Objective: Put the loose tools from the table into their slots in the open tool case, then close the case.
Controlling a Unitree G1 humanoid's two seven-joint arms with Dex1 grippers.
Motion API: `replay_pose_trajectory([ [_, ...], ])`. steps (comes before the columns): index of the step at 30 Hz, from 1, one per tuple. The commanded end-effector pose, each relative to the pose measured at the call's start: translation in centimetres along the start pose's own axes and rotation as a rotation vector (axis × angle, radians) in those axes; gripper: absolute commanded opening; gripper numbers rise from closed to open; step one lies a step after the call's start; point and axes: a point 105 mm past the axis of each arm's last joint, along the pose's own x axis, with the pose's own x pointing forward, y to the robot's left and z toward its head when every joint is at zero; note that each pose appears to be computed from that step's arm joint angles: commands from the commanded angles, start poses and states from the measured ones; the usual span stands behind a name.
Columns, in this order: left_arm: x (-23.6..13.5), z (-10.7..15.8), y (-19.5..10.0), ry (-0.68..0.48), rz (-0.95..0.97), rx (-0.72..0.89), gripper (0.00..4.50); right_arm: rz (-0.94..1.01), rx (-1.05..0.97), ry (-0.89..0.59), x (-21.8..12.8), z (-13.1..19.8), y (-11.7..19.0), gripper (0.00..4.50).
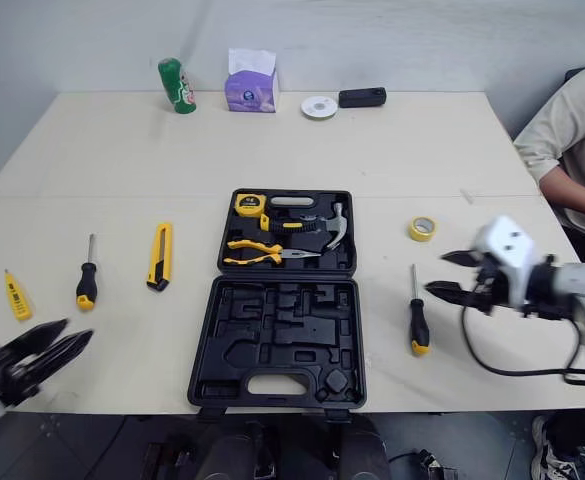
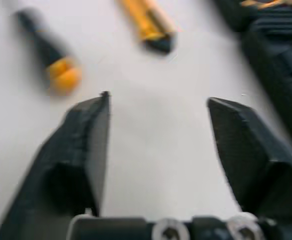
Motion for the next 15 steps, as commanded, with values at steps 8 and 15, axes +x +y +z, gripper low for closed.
replay_pose_trajectory([
  [8,-6.9,0.2,9.3,0.020,0.458,0.078,4.49,-0.243,-0.014,0.155,-7.4,-4.0,-5.8,4.50],
  [15,-4.2,1.0,7.5,-0.033,0.362,0.079,4.49,-0.209,-0.033,0.082,-5.8,-3.1,-5.9,4.50],
])
